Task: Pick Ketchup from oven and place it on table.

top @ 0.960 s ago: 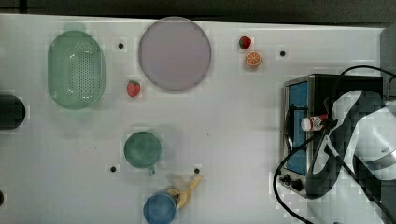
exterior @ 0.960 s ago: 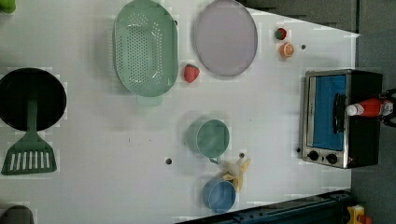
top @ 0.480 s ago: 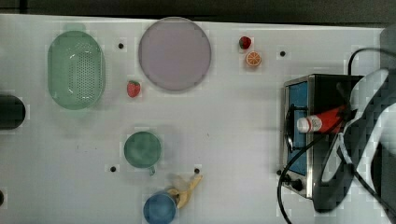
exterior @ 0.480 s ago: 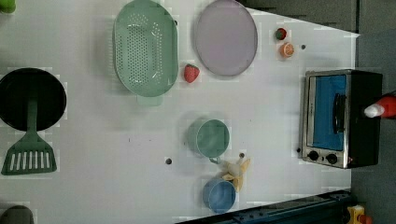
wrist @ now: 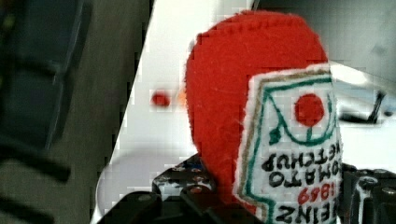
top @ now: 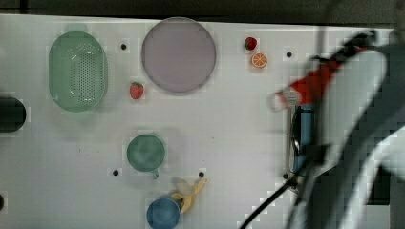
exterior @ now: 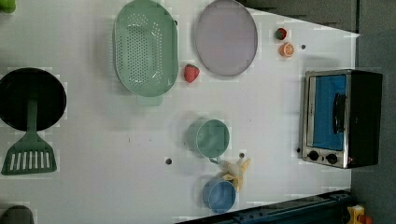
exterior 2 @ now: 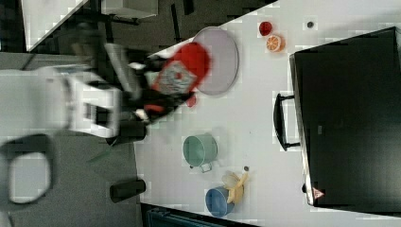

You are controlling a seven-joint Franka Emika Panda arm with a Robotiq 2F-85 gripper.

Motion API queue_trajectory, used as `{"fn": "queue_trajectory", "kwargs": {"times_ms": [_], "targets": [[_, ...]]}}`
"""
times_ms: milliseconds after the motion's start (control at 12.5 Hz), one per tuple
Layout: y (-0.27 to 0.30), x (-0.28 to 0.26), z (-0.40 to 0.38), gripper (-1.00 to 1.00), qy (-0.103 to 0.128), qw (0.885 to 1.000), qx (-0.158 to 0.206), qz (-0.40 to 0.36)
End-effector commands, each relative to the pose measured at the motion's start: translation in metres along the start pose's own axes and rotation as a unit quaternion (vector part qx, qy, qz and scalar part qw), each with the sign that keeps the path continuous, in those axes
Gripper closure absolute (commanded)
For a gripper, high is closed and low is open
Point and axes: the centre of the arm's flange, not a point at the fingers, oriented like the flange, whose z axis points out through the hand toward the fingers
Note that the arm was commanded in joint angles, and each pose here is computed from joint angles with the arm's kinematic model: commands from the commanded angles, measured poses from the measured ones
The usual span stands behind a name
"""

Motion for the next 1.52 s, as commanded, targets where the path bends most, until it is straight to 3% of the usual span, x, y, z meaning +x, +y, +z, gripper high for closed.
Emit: {"fn": "queue_trajectory", "kwargs": {"times_ms": [80,240,480,720,960,1440,1520], "targets": [[-0.064,-0.096,0.033,-0.27,-0.05,0.994,-0.044,-0.083],[-0.079,-0.135,0.053,-0.27,-0.065,0.989,-0.067,-0.118],[-0.078,-0.173,0.112,-0.26,-0.065,0.976,-0.135,-0.159],[-0.057,-0.186,0.185,-0.27,-0.068,0.968,-0.171,-0.169],[-0.024,-0.19,0.26,-0.26,-0.065,0.969,-0.174,-0.165],[0.025,-0.206,0.376,-0.27,-0.03,0.972,-0.156,-0.172],[0.029,-0.207,0.389,-0.35,-0.031,0.971,-0.163,-0.173]]}}
